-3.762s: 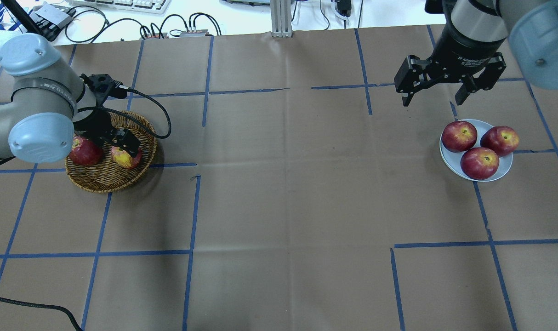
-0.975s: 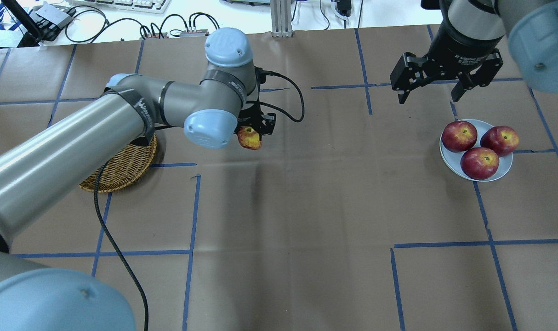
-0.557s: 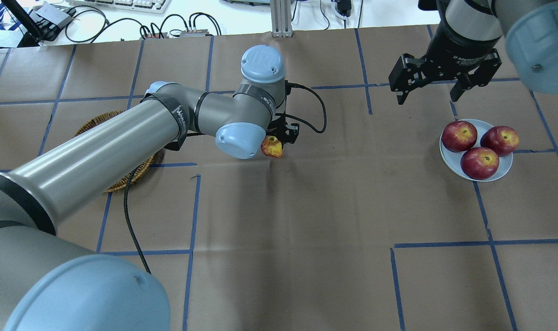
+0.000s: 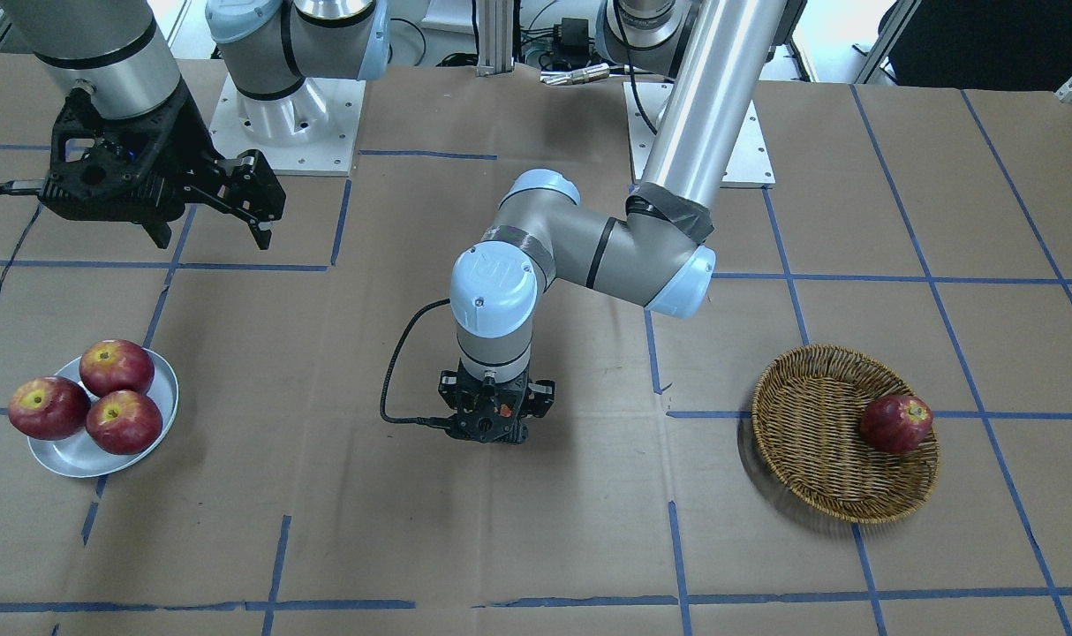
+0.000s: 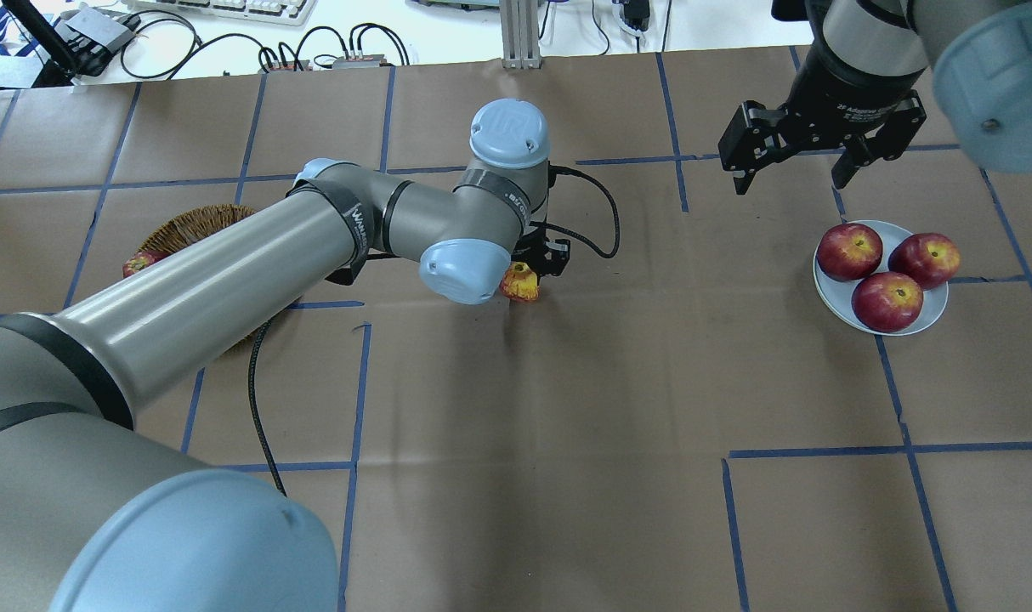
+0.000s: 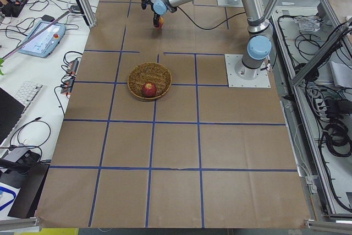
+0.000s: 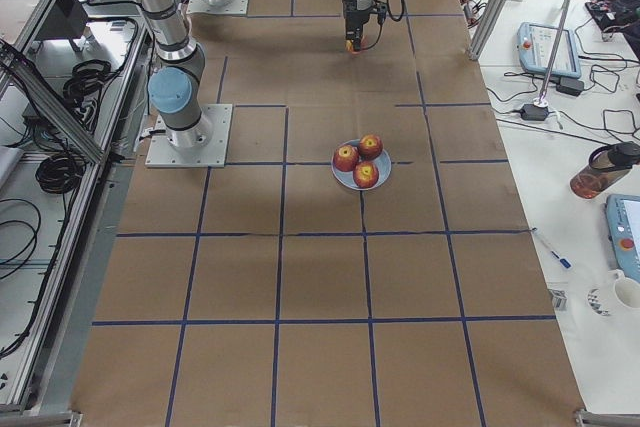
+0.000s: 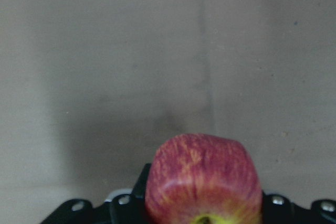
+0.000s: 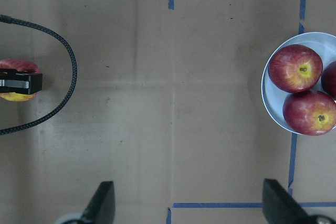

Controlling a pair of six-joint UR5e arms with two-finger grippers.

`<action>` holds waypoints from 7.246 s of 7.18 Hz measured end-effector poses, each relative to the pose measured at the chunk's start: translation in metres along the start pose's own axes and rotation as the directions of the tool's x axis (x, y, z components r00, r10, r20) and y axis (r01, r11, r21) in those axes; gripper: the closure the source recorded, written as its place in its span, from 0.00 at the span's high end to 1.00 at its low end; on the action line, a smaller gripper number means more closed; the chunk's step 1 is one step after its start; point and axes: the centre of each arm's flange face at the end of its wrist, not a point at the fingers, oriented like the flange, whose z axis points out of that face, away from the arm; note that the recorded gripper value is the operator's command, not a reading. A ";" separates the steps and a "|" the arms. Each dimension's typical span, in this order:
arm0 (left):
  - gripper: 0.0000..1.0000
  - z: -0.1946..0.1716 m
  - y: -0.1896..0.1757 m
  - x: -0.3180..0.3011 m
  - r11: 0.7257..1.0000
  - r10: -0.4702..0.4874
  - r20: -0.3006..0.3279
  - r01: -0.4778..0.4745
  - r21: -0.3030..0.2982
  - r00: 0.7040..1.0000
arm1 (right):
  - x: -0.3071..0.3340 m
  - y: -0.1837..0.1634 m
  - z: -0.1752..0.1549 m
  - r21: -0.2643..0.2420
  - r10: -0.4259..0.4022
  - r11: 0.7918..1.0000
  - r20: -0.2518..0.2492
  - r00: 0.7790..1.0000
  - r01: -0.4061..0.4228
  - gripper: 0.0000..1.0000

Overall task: Transfer apple from basket to plate
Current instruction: 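Lift the red-yellow apple and carry it toward the table center, then release the apple on the table and raise the left gripper, then move the right gripper over the red-yellow apple on the table, then lower the right gripper and grasp the red-yellow apple, then carry the held apple with the right gripper over the white plate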

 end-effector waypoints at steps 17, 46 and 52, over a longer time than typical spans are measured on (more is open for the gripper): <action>0.99 -0.325 0.056 -0.251 0.999 -0.017 0.004 0.017 -0.047 1.000 | 0.000 0.000 0.002 -0.005 0.008 1.000 0.004 1.000 -0.008 1.00; 0.99 -0.327 0.062 -0.269 0.998 -0.037 0.006 0.037 -0.052 0.999 | 0.004 -0.084 0.082 0.085 -0.007 0.996 -0.107 0.994 0.016 0.51; 0.99 -0.324 0.065 -0.267 0.998 -0.035 0.006 0.036 -0.058 0.999 | 0.210 -0.059 0.142 -0.020 -0.068 0.998 -0.024 0.997 0.067 0.51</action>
